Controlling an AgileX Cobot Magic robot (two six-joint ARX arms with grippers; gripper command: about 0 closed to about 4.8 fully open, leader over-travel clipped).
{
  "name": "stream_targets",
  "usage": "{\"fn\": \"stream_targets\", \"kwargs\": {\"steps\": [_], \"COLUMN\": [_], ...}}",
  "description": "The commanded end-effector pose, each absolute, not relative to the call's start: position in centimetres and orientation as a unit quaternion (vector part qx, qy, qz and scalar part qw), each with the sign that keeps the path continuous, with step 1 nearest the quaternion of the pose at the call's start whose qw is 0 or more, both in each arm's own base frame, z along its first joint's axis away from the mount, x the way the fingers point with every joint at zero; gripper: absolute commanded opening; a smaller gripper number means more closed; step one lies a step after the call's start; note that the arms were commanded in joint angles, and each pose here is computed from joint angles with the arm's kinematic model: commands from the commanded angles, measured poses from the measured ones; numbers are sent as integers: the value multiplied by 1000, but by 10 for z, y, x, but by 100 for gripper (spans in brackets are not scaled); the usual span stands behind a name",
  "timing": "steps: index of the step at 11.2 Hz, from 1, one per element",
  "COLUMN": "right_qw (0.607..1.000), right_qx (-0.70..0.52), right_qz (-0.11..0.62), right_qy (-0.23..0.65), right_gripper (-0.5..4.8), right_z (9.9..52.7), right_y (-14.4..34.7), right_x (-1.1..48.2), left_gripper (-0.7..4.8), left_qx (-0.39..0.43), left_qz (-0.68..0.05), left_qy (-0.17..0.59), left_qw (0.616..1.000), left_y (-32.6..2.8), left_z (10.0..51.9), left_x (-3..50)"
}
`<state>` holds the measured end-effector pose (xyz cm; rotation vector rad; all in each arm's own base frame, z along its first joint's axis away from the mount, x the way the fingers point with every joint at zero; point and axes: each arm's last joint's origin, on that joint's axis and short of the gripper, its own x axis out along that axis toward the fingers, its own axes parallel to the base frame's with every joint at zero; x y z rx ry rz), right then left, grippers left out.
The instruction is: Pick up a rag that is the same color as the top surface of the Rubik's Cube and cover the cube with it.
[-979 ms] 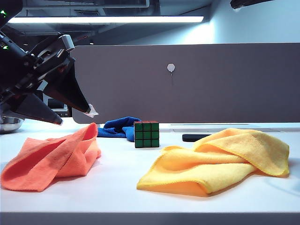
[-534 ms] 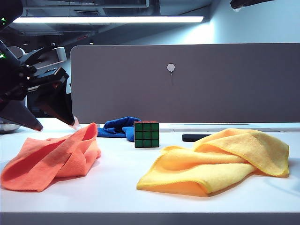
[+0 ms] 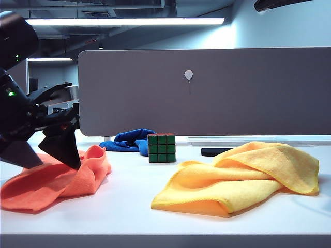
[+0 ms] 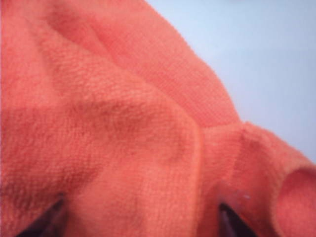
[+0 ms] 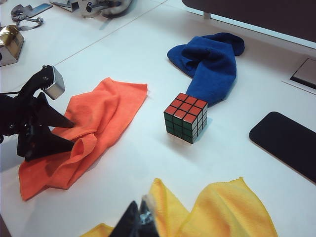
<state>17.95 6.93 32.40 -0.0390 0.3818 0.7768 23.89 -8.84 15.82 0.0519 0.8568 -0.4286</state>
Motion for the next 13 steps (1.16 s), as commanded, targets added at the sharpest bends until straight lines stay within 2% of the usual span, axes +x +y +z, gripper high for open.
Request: {"fn": "stream_targets", "kwargs": {"steps": [1, 2, 3, 6, 10, 13], "right_qw": [909, 909, 908, 908, 909, 908], "right_qx": [-19, -19, -19, -19, -20, -19], "right_qz": [377, 377, 377, 377, 376, 376], "right_qy": [179, 178, 179, 180, 179, 183], "right_gripper": [-1, -1, -1, -1, -1, -1], "right_z": [326, 326, 326, 325, 325, 324], "right_y": [69, 69, 69, 69, 69, 70], "right_x": [179, 179, 179, 180, 180, 181], "left_gripper": [41, 7, -6, -6, -6, -6], "left_qx": [24, 24, -2, -103, -126, -120], "left_qz": [-211, -211, -264, -337, -349, -349], "left_qy": [384, 381, 315, 87, -13, -28], "left_qw": [898, 900, 912, 932, 928, 929], "left_y": [-90, -90, -96, -105, -106, -109], "left_z": [163, 164, 175, 223, 246, 264], "left_x": [243, 243, 251, 265, 267, 277]}}
